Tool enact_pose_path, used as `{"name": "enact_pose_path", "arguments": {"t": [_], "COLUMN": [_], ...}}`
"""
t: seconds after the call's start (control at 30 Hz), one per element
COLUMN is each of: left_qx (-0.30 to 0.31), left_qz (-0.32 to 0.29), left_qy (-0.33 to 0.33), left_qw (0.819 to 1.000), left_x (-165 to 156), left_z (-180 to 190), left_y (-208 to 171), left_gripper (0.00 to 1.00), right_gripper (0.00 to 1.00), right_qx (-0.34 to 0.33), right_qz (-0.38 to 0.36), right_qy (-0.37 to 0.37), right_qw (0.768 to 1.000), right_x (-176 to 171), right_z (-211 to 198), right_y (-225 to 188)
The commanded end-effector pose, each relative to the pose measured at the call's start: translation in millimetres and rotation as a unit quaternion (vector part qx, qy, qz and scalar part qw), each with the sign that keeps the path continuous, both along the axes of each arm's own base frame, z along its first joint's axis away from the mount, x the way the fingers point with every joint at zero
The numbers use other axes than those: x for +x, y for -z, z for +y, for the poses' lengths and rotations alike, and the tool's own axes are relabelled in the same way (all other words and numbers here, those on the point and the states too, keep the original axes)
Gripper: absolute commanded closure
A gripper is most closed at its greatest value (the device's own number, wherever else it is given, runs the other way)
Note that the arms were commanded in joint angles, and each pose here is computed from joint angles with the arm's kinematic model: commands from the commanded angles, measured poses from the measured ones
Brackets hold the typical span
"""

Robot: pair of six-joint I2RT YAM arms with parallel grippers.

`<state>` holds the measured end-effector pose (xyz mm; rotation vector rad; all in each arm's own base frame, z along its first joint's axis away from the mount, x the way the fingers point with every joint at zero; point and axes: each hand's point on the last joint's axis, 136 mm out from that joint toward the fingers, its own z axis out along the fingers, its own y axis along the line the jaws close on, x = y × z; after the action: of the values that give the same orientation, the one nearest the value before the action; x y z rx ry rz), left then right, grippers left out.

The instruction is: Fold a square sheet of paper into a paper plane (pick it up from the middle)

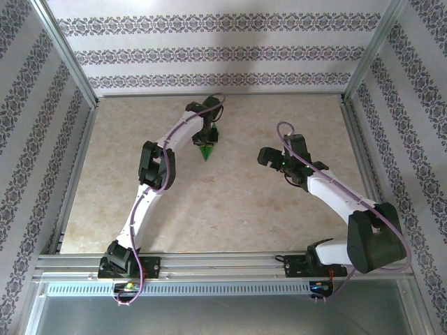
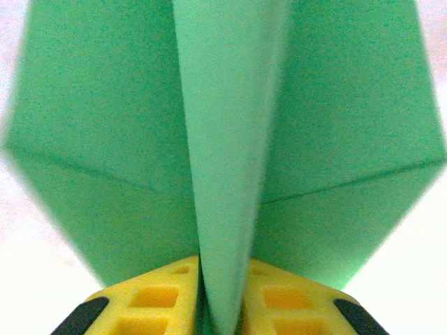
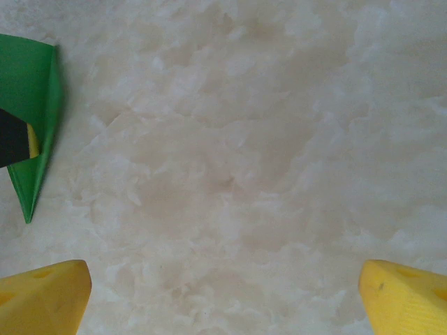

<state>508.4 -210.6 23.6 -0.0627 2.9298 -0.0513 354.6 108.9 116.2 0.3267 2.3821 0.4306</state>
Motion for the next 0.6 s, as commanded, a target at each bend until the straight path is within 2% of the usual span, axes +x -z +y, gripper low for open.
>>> {"name": "enact_pose_path", "arguments": {"t": [0.0,0.57], "left_qx": [0.02,0.039], "left_qz": [0.032,0.041], "left_qy": [0.008,-0.011], "left_qw": [0.999,0.998], "left_x": [-10,-18], "left_z": [9,15], "left_y": [20,40], "left_gripper": [0.78,0.65], "right_gripper": [0.02,0.02], "right_qx": [0.01,0.015], "right_qz": [-0.007,0.001], "right_qy": [0.001,-0.002], "right_qw": [1.0,1.0], "right_x": [-2,-2], "right_z": [0,4], "right_y": [-3,0]}}
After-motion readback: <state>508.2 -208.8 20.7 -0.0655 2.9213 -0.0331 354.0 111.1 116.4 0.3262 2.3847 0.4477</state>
